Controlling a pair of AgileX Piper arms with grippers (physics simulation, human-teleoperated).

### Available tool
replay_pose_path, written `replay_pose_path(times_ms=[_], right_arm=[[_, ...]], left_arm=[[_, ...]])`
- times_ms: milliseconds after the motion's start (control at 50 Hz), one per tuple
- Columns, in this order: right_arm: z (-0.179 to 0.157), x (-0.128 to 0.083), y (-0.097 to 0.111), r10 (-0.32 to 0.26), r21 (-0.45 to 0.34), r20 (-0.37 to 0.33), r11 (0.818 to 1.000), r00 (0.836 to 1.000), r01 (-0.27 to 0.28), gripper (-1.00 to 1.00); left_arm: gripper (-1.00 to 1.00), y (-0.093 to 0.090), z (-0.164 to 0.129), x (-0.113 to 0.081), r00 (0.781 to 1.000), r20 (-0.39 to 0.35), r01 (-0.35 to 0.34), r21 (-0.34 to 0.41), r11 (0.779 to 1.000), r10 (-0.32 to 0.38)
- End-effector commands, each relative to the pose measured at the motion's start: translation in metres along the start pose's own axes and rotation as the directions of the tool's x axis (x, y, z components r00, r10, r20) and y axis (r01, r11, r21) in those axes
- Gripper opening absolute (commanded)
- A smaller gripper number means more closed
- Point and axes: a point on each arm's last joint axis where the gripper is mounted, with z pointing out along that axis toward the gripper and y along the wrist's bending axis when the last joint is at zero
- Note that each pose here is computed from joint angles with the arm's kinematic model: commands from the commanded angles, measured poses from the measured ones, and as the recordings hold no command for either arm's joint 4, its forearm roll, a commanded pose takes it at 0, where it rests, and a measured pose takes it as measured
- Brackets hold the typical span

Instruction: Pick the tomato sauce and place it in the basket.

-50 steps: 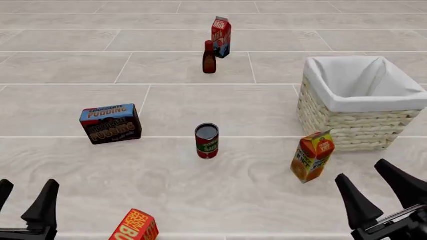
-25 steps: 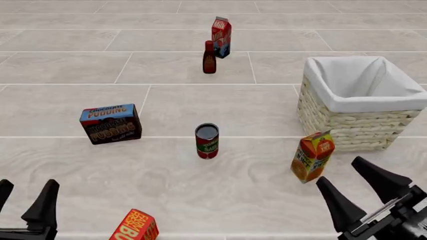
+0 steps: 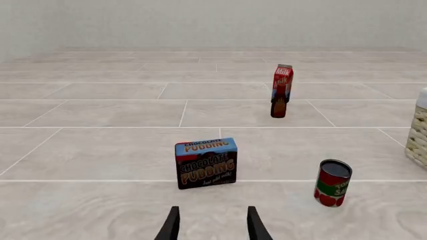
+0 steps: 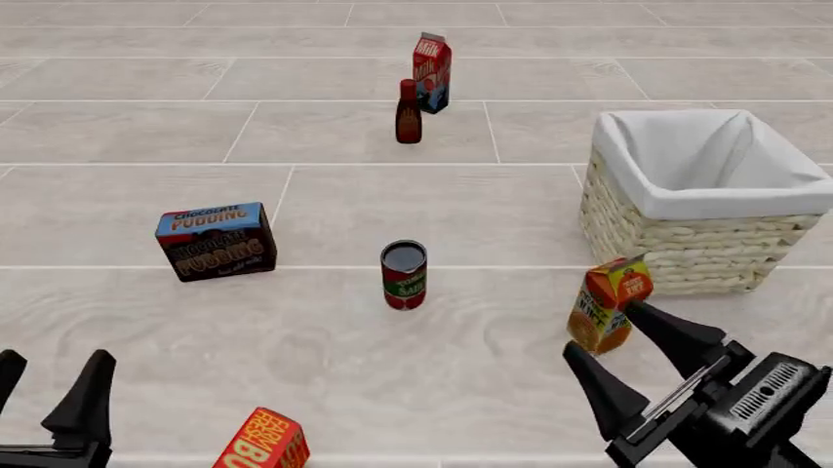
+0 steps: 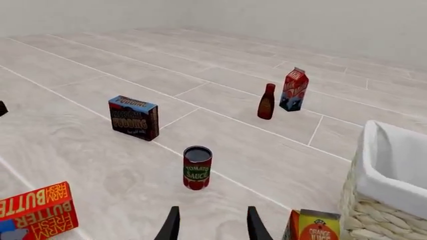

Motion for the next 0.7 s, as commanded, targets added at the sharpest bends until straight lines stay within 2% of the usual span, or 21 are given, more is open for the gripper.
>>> replay_pose_path(times_ms=[20,420,520,700], right_arm=[[0.013,0.005,0.006,0.004,-0.041,-0.011,0.999,1.000,-0.005,1.00],[0.042,0.017,0.012,0.001,-0.062,-0.022,0.998,1.000,-0.002,1.00],[0.058,0.032,0.012,-0.009,-0.054,-0.043,0.999,0.999,0.007,1.00],[0.072,0.045,0.014,-0.019,-0.058,-0.059,0.998,0.998,0.016,1.00]], left_arm=[[1.00,0.000,0.000,0.000,1.000,0.000,0.000,0.000,1.000,0.000],[1.00,0.000,0.000,0.000,1.000,0.000,0.000,0.000,1.000,0.000],[1.00,0.000,0.000,0.000,1.000,0.000,0.000,0.000,1.000,0.000],[1.00,0.000,0.000,0.000,1.000,0.000,0.000,0.000,1.000,0.000]])
